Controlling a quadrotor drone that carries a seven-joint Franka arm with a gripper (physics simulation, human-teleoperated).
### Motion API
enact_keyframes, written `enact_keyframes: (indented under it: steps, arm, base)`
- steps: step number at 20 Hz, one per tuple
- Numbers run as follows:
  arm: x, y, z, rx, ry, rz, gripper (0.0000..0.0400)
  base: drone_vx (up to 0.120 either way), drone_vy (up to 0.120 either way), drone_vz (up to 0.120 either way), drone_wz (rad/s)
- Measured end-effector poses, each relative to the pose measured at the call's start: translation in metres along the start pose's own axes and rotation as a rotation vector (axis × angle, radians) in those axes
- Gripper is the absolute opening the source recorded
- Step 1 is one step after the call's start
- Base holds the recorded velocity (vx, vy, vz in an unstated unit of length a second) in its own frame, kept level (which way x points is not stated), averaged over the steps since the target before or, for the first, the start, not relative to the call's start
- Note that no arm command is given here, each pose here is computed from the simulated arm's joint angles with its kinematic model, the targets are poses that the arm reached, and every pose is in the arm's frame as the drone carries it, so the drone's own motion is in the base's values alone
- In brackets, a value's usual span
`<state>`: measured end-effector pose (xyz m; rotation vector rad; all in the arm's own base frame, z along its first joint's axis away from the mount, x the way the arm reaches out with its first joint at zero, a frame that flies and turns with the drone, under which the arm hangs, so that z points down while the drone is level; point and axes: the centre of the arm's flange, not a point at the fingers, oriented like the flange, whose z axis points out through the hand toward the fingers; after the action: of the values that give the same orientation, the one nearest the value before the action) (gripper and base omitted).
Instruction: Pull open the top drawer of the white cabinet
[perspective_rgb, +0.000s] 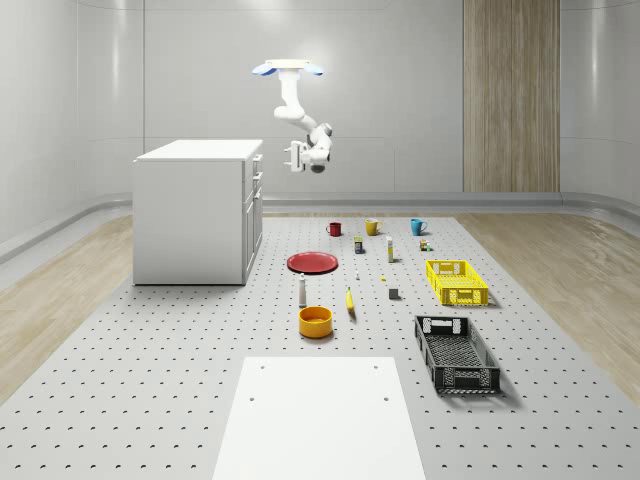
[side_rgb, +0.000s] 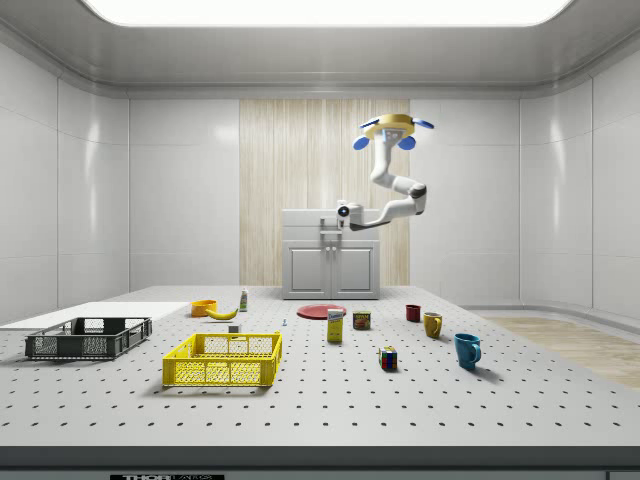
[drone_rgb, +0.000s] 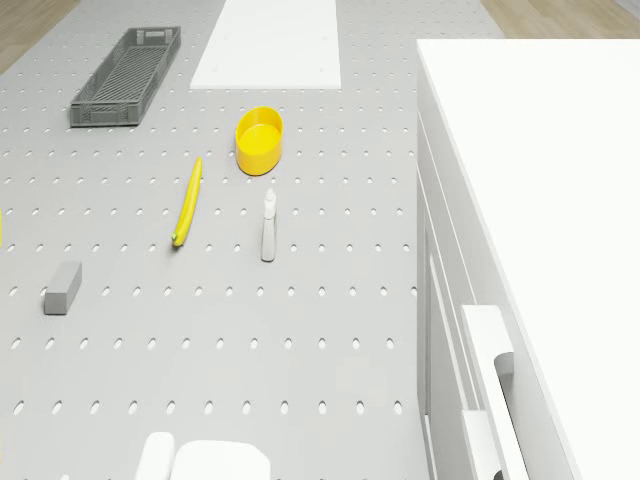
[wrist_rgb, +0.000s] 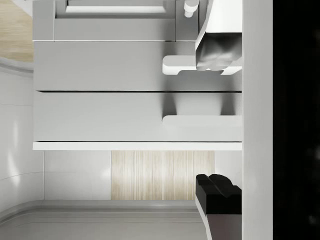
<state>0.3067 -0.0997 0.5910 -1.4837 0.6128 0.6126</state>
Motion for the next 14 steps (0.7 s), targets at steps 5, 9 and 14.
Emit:
enact_keyframes:
  steps: [5,9,14]
  arm:
    - [0.000,0.000,0.000,0.000,0.000,0.000,0.0305]
    - [0.000,0.000,0.002,0.000,0.000,0.000,0.0305]
    - [0.000,0.000,0.019,0.000,0.000,0.000,0.0305]
  base:
    - [0.104,0.000,0.000,0.000]
    - [0.030,0.000,0.000,0.000]
    - [0.000,0.000,0.000,0.000]
